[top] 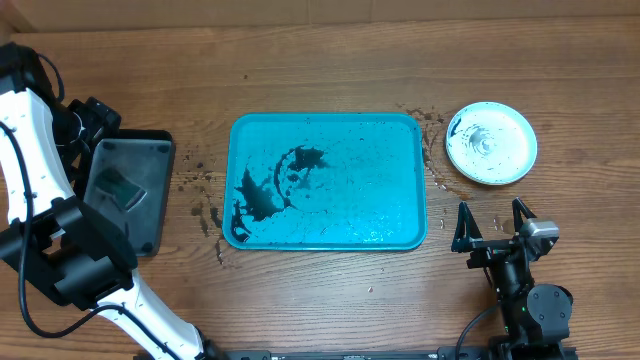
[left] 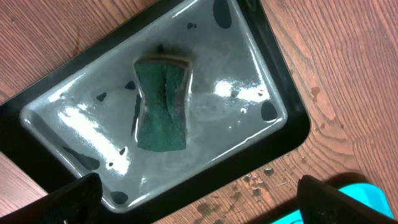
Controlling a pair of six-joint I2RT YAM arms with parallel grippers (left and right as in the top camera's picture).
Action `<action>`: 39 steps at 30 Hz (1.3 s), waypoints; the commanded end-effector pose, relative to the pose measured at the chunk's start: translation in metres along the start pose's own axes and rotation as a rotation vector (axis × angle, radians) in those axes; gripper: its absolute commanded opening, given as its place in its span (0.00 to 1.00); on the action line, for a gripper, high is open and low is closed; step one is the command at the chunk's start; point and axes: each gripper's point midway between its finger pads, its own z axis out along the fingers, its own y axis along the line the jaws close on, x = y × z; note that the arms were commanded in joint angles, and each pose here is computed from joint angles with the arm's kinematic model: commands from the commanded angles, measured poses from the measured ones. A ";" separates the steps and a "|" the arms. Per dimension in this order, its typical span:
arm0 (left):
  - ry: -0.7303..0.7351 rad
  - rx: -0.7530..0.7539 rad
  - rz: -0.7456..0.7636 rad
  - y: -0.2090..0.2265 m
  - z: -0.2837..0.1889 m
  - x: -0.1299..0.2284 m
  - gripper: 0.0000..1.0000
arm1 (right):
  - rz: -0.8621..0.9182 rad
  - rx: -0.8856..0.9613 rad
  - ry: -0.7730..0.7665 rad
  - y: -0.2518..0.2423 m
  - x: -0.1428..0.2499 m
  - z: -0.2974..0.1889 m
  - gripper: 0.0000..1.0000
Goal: Clean dirty plates on tray and stack at the side
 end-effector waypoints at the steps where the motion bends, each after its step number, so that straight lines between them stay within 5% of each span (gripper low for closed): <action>1: -0.022 0.014 0.022 -0.005 -0.009 -0.001 1.00 | -0.012 0.016 -0.009 -0.004 0.000 0.000 1.00; 22: -0.020 0.003 0.051 -0.003 -0.009 0.000 1.00 | -0.012 0.016 -0.009 -0.004 0.000 0.000 1.00; 39: 0.018 0.071 0.259 -0.070 -0.039 0.069 1.00 | -0.012 0.016 -0.009 -0.004 0.000 0.000 1.00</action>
